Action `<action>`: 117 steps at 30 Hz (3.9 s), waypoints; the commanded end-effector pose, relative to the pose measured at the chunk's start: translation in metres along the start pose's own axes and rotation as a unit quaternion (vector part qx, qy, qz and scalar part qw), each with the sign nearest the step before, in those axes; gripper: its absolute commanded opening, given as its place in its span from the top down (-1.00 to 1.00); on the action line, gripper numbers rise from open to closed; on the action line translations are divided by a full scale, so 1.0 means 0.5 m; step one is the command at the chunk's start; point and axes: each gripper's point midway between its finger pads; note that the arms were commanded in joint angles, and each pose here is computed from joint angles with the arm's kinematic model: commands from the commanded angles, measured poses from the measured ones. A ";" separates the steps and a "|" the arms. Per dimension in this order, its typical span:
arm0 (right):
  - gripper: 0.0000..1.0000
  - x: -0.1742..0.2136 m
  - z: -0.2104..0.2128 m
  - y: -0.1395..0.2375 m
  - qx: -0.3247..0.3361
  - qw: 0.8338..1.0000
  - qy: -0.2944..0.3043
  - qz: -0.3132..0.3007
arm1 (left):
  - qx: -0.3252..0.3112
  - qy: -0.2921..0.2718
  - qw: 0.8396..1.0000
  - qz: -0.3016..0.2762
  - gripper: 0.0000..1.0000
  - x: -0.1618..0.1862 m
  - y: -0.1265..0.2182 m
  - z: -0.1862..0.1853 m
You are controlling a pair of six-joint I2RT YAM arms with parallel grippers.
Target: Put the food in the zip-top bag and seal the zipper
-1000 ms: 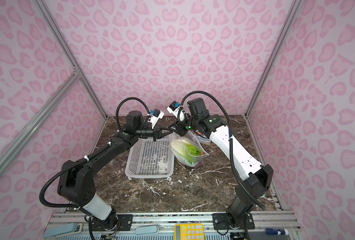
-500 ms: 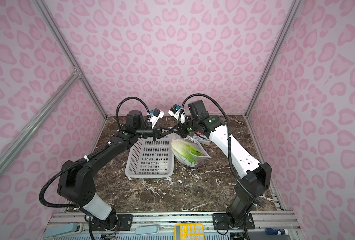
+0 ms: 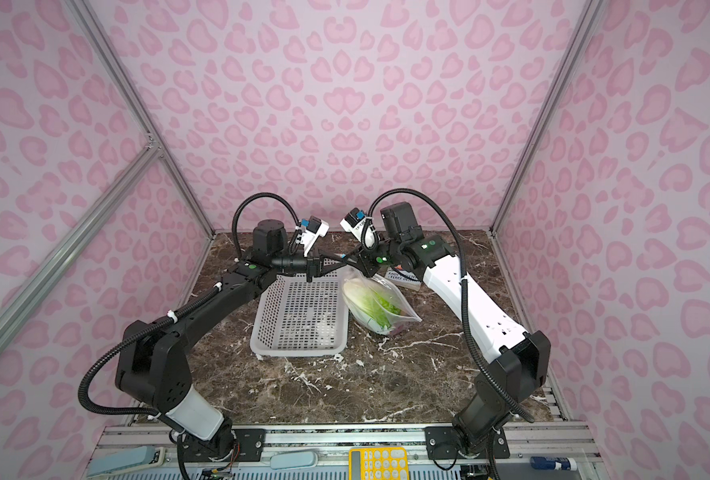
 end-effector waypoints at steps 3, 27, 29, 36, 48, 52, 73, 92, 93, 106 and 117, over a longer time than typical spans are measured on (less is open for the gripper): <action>0.59 -0.015 0.001 -0.011 -0.013 1.000 -0.001 -0.012 | 0.007 -0.013 1.000 -0.006 0.92 -0.014 0.000 -0.008; 0.92 0.076 0.012 -0.014 0.000 0.999 -0.040 0.026 | -0.043 0.014 0.998 -0.045 0.92 -0.039 0.010 0.033; 0.92 0.084 0.013 -0.012 0.003 0.999 -0.043 0.028 | -0.043 0.015 0.998 -0.046 0.92 -0.039 0.010 0.032; 0.93 0.115 0.012 0.003 0.017 0.997 -0.056 0.041 | -0.055 0.009 0.997 -0.061 0.92 -0.051 0.017 0.035; 0.94 0.173 0.024 0.041 0.043 0.993 -0.082 0.074 | -0.120 0.044 0.987 -0.095 0.92 -0.071 0.047 0.092; 0.94 0.209 0.028 0.061 0.064 0.989 -0.096 0.094 | -0.133 0.059 0.984 -0.104 0.92 -0.081 0.051 0.110; 0.92 0.332 0.081 0.168 0.127 0.968 -0.165 0.138 | -0.158 0.098 0.975 -0.119 0.92 -0.095 0.056 0.151; 0.92 0.367 0.103 0.201 0.136 0.961 -0.185 0.154 | -0.150 0.099 0.977 -0.112 0.92 -0.088 0.049 0.151; 0.91 0.364 0.103 0.200 0.136 0.962 -0.185 0.150 | -0.148 0.098 0.978 -0.111 0.92 -0.088 0.048 0.149; -0.36 0.130 0.050 0.178 0.118 0.981 -0.155 0.013 | -0.082 0.069 0.993 -0.058 0.92 -0.058 -0.020 0.064; -0.48 0.162 -0.001 0.126 0.180 0.971 -0.152 0.046 | -0.078 0.068 0.993 -0.055 0.92 -0.058 -0.025 0.060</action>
Point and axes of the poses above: each gripper's point midway between its finger pads, its own y axis back along the fingers, its own z axis along the line the jaws close on, x = y × z, and after that the axes turned 9 degrees about y, right-handed
